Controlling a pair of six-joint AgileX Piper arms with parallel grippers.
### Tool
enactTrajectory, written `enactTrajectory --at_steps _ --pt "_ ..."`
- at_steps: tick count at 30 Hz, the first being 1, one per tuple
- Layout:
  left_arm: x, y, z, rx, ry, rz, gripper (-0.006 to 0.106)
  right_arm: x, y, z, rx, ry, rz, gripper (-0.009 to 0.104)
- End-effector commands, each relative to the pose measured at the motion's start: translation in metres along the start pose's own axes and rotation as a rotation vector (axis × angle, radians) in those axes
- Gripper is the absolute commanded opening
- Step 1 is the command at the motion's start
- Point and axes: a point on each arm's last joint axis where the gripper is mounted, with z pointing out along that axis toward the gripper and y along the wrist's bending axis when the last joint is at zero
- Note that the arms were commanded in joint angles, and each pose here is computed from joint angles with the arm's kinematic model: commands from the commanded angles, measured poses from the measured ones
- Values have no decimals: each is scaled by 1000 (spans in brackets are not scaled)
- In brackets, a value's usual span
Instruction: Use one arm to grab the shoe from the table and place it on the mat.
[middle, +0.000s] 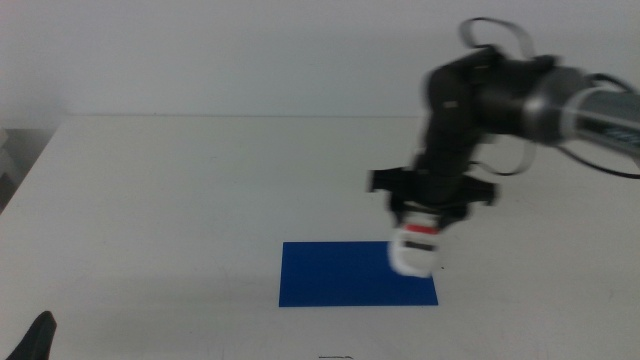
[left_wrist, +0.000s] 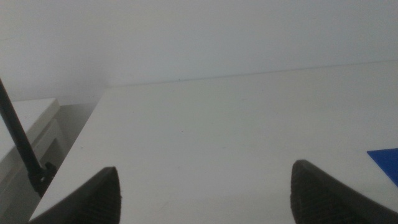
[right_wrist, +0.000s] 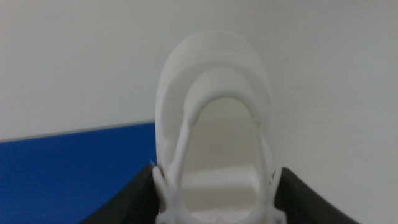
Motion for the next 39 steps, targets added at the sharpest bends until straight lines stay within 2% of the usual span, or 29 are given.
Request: enactTrajectory --at_steps 1,8,23,28,31,35,39 --pt "-10 0 -2 -2 -106 -18 94 -3 27 -26 -59 -65 -11 0" --pt "-10 0 -2 -2 -106 -18 94 0 66 -15 -61 -8 -53 0" --pt "-10 0 -2 -2 -106 -18 94 2 62 -15 -14 19 -52 -1" --pt "-10 0 -2 -2 -106 -18 94 8 68 -16 -84 91 79 -1" --pt "-10 0 -2 -2 -106 -18 94 12 73 -17 -118 142 225 -1" --pt "-10 0 -2 -2 -106 -18 94 12 72 -16 -79 160 618 -1" --pt "-10 0 -2 -2 -106 -18 94 18 70 -17 23 150 956 -1"
